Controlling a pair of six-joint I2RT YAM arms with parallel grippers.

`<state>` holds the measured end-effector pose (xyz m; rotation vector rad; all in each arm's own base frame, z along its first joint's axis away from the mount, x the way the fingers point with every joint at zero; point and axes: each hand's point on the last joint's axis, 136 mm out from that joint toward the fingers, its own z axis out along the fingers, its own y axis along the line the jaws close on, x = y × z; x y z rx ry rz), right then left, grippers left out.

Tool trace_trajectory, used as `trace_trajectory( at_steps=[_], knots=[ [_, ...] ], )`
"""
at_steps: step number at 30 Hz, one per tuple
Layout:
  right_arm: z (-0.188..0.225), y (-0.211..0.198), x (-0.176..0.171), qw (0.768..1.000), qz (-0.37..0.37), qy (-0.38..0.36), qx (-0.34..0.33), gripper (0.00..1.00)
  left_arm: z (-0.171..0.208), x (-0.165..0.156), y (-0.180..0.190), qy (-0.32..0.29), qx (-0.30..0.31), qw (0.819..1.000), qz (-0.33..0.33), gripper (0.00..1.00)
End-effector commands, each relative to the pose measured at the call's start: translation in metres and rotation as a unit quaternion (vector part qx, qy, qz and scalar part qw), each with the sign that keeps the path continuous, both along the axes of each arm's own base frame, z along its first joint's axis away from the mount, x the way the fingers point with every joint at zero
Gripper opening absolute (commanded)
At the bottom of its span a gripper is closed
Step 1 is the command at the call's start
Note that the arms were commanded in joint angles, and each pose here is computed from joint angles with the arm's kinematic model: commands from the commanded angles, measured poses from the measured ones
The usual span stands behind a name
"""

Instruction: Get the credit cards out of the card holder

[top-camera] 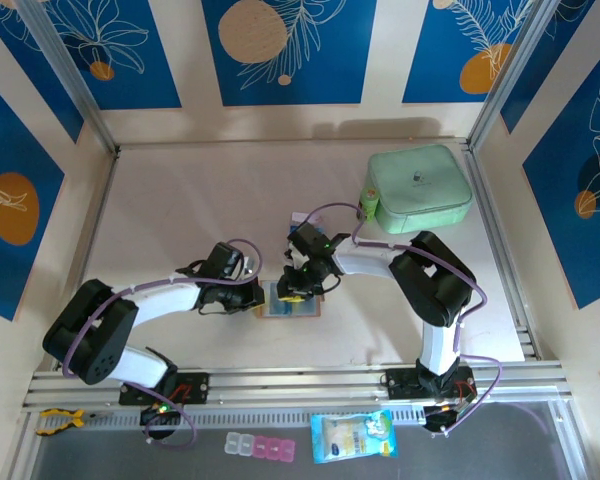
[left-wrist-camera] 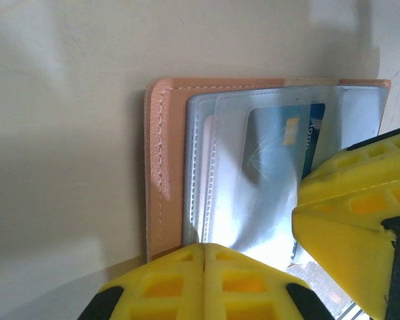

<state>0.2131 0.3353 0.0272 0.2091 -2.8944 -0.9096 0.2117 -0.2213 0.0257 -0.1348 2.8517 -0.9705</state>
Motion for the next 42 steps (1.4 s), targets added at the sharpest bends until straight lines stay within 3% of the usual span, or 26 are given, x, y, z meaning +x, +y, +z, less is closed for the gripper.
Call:
trace_trajectory(
  at_steps=[1, 28, 42],
  knots=[
    [0.001, -0.011, -0.002, 0.999, 0.006, -0.008, -0.034, 0.26, -0.005, -0.003, 0.008, 0.011, 0.019, 1.0, 0.001, 0.04],
    [0.03, -0.007, 0.001, 0.999, 0.018, -0.047, -0.003, 0.26, 0.029, 0.007, -0.006, -0.016, -0.013, 1.0, -0.008, 0.04],
    [0.021, -0.021, -0.003, 1.0, -0.004, -0.026, -0.009, 0.26, 0.017, 0.006, -0.028, -0.004, -0.018, 0.999, -0.036, 0.02]
  ],
)
